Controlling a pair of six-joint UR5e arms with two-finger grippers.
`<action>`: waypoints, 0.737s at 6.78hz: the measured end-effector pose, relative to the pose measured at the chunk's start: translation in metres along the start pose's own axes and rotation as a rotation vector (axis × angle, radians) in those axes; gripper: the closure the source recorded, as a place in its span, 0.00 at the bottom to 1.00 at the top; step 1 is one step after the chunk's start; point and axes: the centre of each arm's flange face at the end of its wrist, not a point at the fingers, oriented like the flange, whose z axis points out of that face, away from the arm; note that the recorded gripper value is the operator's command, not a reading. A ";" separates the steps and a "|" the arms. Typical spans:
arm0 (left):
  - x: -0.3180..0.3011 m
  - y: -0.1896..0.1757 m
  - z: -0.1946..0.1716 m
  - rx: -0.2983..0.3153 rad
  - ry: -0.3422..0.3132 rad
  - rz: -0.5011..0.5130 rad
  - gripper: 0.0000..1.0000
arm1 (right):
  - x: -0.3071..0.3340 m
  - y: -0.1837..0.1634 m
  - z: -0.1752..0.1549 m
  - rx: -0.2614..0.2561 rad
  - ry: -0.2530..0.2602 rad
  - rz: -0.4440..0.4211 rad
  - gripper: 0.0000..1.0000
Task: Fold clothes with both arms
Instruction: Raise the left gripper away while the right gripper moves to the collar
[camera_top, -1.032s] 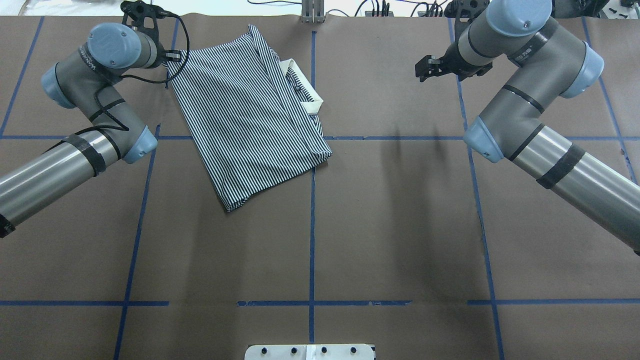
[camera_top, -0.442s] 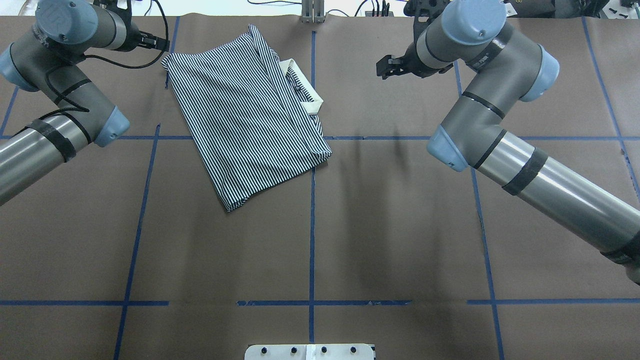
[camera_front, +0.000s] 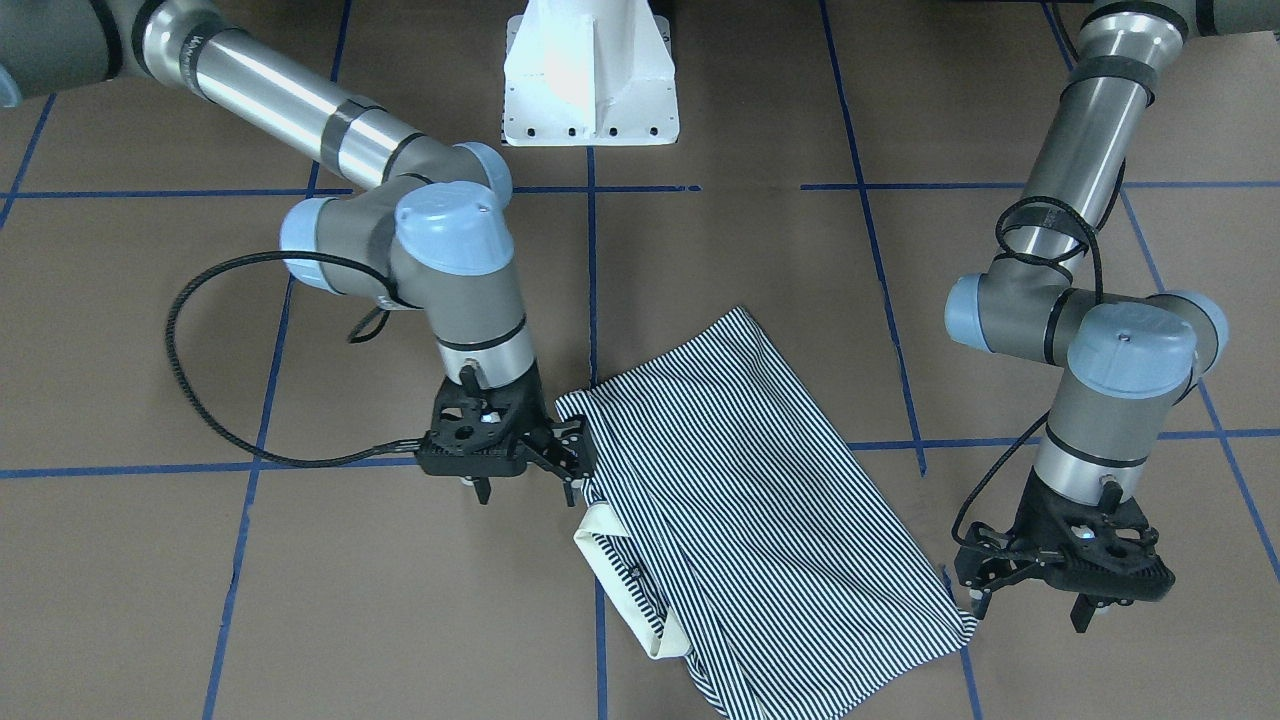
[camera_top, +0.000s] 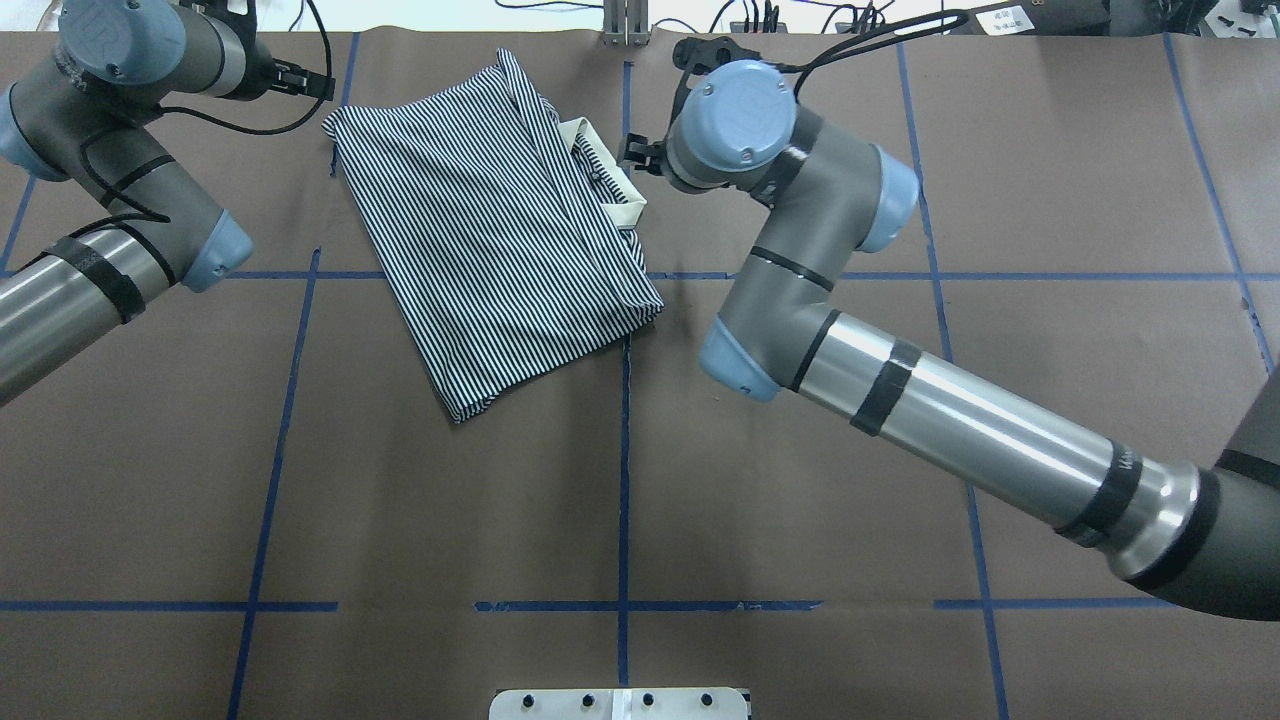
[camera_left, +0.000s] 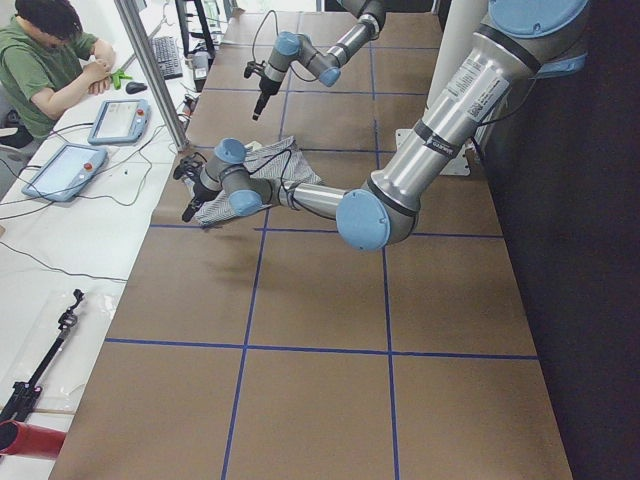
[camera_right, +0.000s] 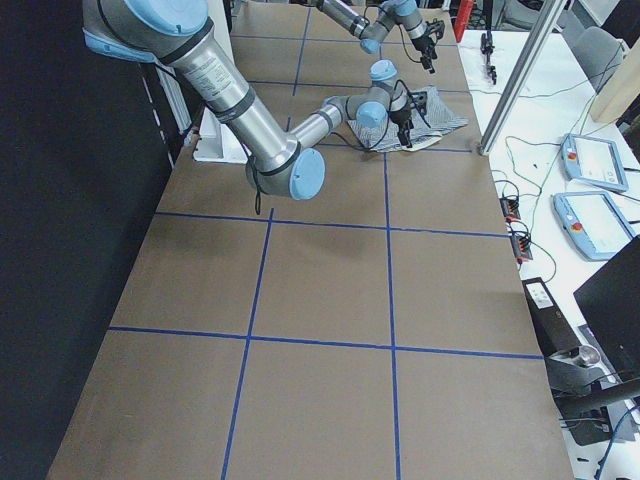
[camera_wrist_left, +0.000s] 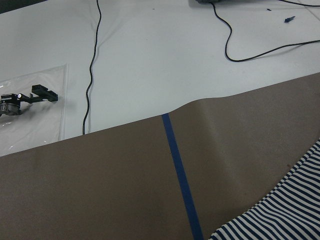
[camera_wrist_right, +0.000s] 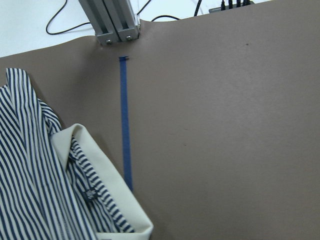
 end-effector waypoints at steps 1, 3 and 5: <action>-0.001 0.000 0.000 0.000 0.000 -0.003 0.00 | -0.023 0.015 0.012 0.023 0.012 0.045 0.28; 0.000 0.000 0.000 0.000 0.000 -0.006 0.00 | -0.026 0.032 0.036 0.041 0.044 0.061 0.47; -0.001 0.000 0.000 0.001 0.000 -0.007 0.00 | -0.027 0.038 0.052 0.046 0.064 0.058 0.52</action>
